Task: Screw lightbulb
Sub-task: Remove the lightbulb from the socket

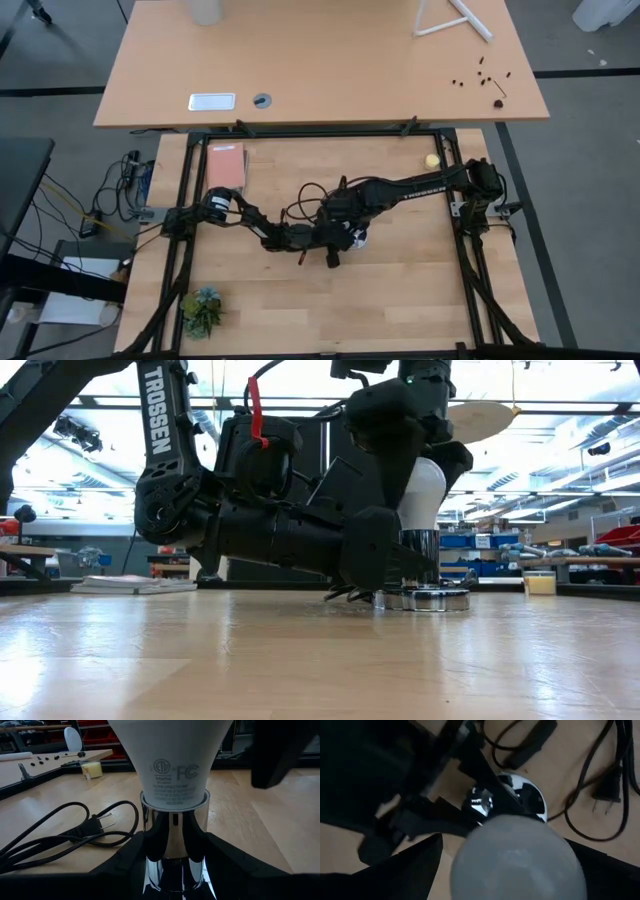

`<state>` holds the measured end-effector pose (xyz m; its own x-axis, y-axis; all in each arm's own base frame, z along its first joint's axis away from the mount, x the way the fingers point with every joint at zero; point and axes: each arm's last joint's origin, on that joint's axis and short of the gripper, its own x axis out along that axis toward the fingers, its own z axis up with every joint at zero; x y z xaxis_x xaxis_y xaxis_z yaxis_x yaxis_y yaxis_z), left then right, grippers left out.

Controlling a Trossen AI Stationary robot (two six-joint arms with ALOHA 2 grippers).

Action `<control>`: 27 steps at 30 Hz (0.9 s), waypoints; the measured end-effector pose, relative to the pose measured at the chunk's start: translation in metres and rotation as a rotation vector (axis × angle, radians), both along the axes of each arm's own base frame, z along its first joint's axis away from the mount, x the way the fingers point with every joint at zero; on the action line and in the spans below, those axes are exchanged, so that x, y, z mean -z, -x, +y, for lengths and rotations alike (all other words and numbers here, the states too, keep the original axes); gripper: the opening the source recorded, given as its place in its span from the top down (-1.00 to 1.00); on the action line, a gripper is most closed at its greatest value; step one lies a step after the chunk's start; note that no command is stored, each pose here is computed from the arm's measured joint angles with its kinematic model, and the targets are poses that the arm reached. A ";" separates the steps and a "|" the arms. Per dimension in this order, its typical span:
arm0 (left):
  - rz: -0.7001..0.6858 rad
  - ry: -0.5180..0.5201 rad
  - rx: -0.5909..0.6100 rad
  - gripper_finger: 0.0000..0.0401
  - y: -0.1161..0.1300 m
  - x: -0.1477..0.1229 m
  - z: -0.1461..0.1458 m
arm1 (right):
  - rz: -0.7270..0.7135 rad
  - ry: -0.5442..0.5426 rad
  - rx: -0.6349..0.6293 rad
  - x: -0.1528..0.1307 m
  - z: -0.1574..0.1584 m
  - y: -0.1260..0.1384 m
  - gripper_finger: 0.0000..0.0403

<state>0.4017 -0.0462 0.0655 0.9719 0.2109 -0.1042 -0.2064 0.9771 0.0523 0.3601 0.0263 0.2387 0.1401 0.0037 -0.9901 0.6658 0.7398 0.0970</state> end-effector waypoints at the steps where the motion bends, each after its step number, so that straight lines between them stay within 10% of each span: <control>1: 0.000 0.000 0.000 0.15 0.000 0.000 0.000 | 0.010 0.001 -0.003 0.000 0.000 0.001 -0.85; 16: 0.000 0.002 -0.003 0.15 0.000 0.000 0.000 | 0.055 0.041 -0.264 0.000 -0.004 0.005 -0.26; 27: 0.000 0.002 -0.003 0.15 0.000 0.000 0.000 | 0.063 0.223 -1.278 0.000 -0.005 0.003 -0.45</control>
<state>0.4018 -0.0460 0.0655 0.9713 0.2135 -0.1048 -0.2093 0.9766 0.0502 0.3572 0.0209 0.2389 0.1128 -0.0653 -0.9915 -0.5196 0.8467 -0.1149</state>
